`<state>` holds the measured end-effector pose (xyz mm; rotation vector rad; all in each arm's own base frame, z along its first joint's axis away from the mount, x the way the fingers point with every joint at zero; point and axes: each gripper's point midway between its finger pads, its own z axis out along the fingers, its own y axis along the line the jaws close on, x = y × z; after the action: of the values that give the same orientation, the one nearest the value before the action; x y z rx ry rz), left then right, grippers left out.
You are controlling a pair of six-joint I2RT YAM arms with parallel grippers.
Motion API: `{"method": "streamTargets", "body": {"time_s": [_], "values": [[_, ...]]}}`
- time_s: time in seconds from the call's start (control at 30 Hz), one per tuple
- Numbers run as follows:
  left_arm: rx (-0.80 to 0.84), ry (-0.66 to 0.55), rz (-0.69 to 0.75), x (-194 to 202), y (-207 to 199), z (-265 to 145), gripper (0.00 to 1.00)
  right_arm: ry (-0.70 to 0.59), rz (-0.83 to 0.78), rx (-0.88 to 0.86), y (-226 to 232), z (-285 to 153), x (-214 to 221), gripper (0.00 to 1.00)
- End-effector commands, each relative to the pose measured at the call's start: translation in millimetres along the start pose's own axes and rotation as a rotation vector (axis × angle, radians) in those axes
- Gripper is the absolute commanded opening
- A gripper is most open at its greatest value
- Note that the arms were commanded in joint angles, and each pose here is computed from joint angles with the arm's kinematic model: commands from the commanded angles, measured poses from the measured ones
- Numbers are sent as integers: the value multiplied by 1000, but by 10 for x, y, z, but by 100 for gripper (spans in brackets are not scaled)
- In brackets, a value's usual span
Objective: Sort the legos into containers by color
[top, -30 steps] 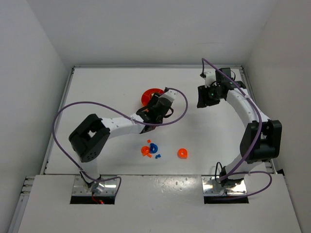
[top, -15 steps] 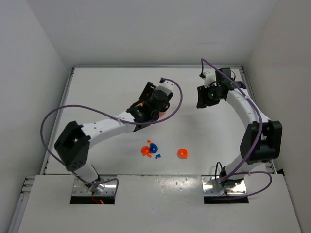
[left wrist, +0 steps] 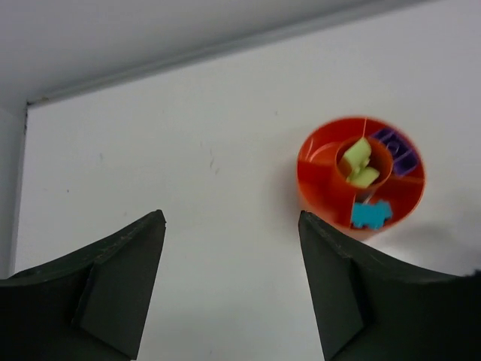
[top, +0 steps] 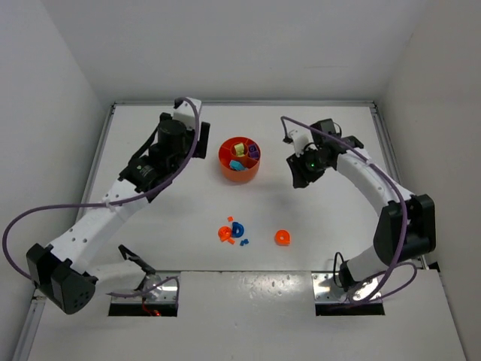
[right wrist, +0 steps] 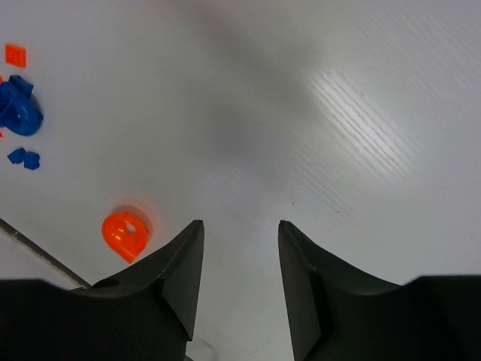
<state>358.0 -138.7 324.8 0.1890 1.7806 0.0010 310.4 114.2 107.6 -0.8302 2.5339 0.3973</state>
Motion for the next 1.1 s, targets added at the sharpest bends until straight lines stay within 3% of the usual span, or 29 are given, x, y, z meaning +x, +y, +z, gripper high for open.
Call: {"method": "streamTargets", "body": {"time_s": [0.0, 0.1, 0.27, 0.47, 0.67, 0.83, 1.07], "values": [[55, 145, 1, 472, 97, -2, 77, 13, -120, -9, 240, 2, -8, 44], [59, 189, -22, 610, 279, -36, 79, 104, -237, -32, 502, 128, 210, 44], [84, 253, -71, 794, 486, -83, 99, 208, -372, -73, 735, 175, 512, 46], [160, 309, -105, 1010, 540, -152, 100, 226, -433, -86, 865, 177, 624, 49], [137, 312, -132, 1093, 676, -209, 100, 152, -487, -206, 1401, 312, 377, 49], [119, 322, -152, 1114, 849, -234, 100, 142, -641, -211, 1755, 505, 218, 49], [317, 357, -205, 1276, 772, -319, 100, 97, -847, -230, 1955, 631, -58, 49]]}}
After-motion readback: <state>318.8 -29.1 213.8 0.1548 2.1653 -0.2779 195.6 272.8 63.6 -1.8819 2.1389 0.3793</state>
